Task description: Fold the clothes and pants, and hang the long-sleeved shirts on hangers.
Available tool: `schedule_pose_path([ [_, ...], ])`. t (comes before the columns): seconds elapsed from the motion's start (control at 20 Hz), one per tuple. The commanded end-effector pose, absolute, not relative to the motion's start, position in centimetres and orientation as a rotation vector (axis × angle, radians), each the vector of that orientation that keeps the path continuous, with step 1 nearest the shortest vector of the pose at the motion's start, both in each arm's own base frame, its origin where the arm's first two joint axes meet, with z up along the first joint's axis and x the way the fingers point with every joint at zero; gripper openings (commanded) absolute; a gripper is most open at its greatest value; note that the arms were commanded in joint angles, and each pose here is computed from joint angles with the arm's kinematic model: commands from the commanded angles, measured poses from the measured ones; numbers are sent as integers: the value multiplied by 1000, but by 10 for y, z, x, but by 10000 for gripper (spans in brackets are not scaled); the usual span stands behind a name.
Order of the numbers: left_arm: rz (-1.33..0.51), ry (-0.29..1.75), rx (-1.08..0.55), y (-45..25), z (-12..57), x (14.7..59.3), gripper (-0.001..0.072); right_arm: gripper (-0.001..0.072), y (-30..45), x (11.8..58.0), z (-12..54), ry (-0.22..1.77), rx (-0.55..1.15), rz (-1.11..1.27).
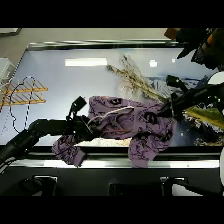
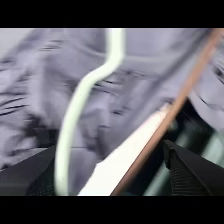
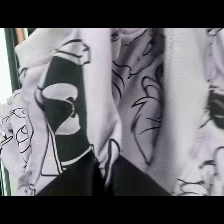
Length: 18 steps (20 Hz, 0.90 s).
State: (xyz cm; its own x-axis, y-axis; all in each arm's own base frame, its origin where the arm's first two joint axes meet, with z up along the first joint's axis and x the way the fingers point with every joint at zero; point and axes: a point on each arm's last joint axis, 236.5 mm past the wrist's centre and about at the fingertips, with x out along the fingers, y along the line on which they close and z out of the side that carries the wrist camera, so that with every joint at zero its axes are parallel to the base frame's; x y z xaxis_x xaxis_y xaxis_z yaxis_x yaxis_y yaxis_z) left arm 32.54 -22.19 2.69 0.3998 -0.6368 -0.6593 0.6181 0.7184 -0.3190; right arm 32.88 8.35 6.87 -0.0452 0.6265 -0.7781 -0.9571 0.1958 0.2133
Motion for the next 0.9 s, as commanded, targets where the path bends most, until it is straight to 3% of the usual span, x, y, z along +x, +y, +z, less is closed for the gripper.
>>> schedule_pose_path([
  [0.0,-581,851,-224,-179,31,359,698,42,82,327,82,886,-509,1329],
  [0.3,-277,890,-557,-86,33,383,698,42,82,319,106,841,-567,1285],
  [0.55,-349,1067,-634,-76,36,335,695,41,85,319,139,795,-558,1148],
  [0.85,-444,1130,-626,-150,34,320,678,40,109,316,184,674,-440,1090],
])
